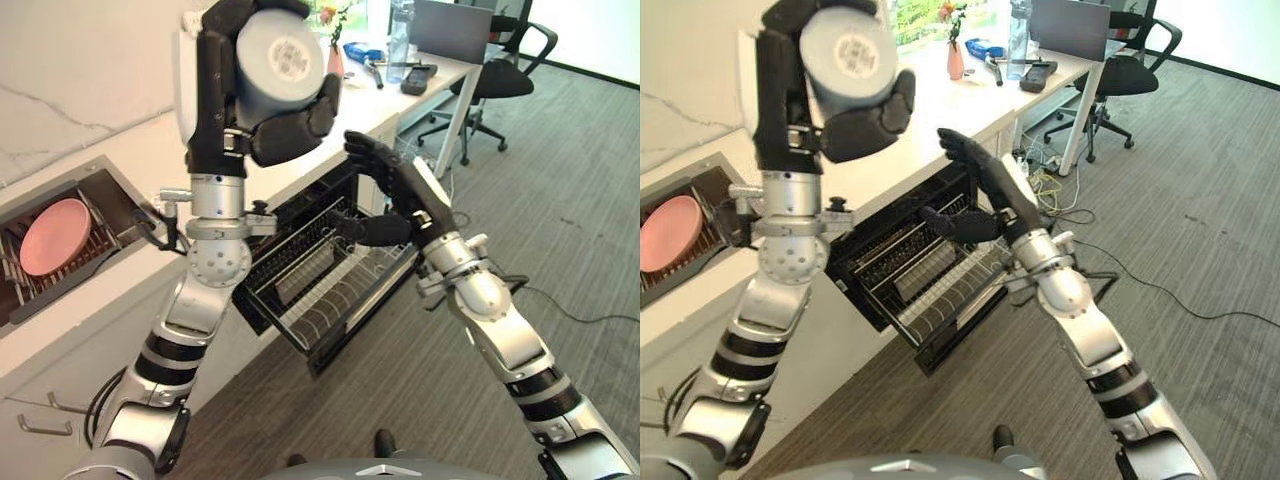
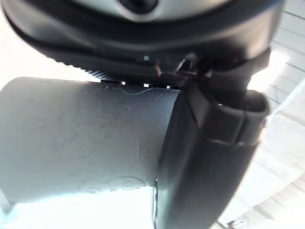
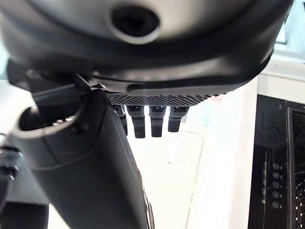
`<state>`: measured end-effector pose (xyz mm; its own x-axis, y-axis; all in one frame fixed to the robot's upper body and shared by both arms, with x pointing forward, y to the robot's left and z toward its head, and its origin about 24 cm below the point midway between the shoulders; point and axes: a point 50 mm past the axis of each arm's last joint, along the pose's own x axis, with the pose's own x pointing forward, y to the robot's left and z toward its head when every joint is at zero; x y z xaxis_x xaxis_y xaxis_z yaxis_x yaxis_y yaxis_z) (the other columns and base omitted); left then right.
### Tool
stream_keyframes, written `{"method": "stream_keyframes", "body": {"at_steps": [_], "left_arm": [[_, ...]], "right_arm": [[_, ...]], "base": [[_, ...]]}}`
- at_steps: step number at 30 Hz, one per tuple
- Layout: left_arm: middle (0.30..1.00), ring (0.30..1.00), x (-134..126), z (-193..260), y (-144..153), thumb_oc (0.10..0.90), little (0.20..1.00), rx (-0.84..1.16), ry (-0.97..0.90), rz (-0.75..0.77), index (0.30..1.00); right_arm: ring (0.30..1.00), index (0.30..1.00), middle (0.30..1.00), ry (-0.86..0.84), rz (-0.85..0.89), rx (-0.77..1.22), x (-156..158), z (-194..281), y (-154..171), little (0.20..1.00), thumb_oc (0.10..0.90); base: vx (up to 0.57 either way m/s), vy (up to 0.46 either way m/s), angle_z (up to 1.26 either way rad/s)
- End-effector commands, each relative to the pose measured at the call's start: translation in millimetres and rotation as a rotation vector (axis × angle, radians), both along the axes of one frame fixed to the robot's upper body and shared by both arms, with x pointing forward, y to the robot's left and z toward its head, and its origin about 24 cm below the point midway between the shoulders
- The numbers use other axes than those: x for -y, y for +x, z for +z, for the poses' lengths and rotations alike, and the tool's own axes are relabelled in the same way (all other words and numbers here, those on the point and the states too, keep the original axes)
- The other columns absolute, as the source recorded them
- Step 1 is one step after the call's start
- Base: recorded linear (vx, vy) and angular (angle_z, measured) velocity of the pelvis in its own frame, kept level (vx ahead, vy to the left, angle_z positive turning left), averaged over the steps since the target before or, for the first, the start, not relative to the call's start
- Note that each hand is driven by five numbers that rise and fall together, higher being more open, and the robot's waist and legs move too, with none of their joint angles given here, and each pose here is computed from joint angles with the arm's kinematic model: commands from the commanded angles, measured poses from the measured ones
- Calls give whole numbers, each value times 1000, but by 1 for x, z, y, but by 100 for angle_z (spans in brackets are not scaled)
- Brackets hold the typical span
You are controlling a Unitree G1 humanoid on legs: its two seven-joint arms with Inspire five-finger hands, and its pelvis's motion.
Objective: Place the dishes in the dishwasher.
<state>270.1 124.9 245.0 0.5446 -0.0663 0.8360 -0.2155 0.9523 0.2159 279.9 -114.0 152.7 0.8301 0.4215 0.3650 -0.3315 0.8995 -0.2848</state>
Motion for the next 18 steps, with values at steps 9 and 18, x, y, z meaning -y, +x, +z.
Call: {"method": "stream_keyframes", "body": {"at_steps": [9,18], "left_arm": [[300,300,30,21,-13,400,300,129,-49,-171,300],[300,300,36,9,-14,400,300,117,16,-147,300]], "right_arm": [[900,900,900,232,50,316,-32,74,-4,900,800],[900,900,900,348,16,347,-29,83,-10,900,800]], "base": [[-1,-21,0],[0,0,0]]}}
